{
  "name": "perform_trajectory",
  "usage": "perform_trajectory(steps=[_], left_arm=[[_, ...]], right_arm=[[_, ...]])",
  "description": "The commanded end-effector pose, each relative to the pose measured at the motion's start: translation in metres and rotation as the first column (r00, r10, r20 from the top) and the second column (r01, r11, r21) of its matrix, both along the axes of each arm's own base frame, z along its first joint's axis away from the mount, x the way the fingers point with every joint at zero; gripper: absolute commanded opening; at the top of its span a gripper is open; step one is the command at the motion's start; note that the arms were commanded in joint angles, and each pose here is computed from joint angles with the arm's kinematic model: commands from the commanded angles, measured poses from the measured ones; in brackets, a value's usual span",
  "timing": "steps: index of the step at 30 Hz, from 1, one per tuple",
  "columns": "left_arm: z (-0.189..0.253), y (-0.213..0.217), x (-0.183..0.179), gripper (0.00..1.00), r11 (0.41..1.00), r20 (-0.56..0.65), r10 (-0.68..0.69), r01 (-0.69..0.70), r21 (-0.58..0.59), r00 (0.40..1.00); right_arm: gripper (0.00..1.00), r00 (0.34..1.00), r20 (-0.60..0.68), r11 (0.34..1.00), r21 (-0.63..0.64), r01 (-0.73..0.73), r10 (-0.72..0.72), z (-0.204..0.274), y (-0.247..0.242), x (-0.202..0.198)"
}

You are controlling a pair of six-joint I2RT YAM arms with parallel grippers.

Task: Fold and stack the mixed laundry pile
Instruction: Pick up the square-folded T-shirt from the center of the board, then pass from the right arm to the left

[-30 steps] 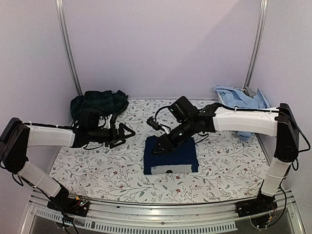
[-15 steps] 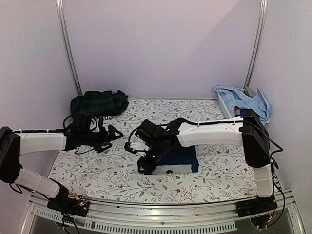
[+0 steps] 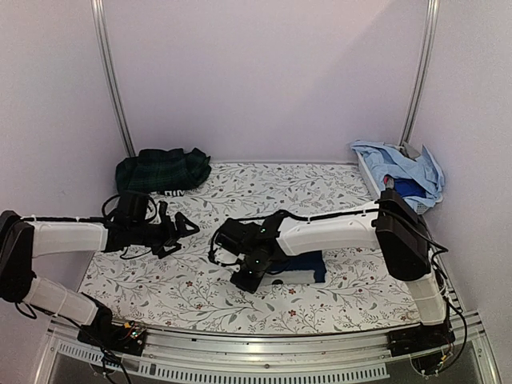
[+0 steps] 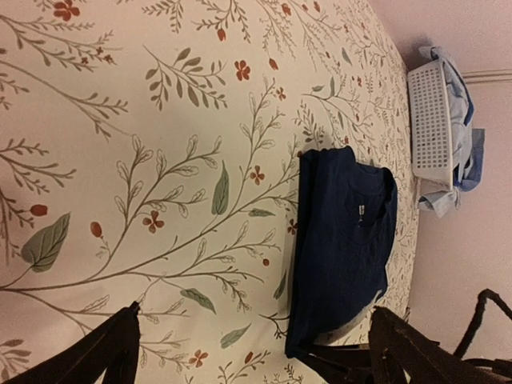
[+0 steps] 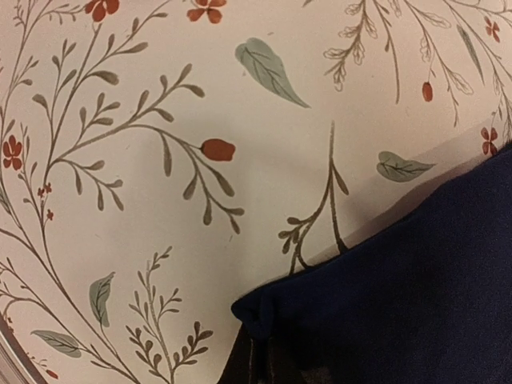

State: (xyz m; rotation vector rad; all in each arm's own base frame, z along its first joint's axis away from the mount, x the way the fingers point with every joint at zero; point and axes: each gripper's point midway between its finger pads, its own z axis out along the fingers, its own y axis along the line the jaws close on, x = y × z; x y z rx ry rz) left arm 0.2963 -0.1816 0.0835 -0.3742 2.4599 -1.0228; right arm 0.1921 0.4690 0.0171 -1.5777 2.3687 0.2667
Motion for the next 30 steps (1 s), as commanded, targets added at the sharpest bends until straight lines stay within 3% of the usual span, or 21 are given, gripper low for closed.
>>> perform_trajectory(steps=[1, 9, 16, 30], left_arm=[[-0.010, -0.001, -0.006, 1.00, 0.999, -0.045, 0.013, -0.014, -0.043, 0.999], [-0.007, -0.022, -0.006, 1.00, 0.994, -0.038, -0.021, 0.017, -0.107, 0.999], [-0.013, -0.053, 0.000, 1.00, 0.970, -0.125, -0.035, 0.003, -0.245, 0.992], [-0.021, -0.130, 0.009, 1.00, 0.935, -0.194, -0.145, 0.070, -0.347, 0.970]], right_arm=[[0.00, 0.999, 0.035, 0.997, -0.074, -0.012, 0.015, -0.027, -0.010, -0.002], [0.00, 1.000, 0.020, 0.970, 0.243, 0.016, -0.021, 0.060, 0.015, 0.021], [0.00, 1.000, -0.015, 0.943, 0.332, 0.030, -0.027, 0.078, 0.015, 0.028], [0.00, 0.999, -0.001, 0.892, 0.449, 0.044, -0.048, 0.117, 0.032, 0.041]])
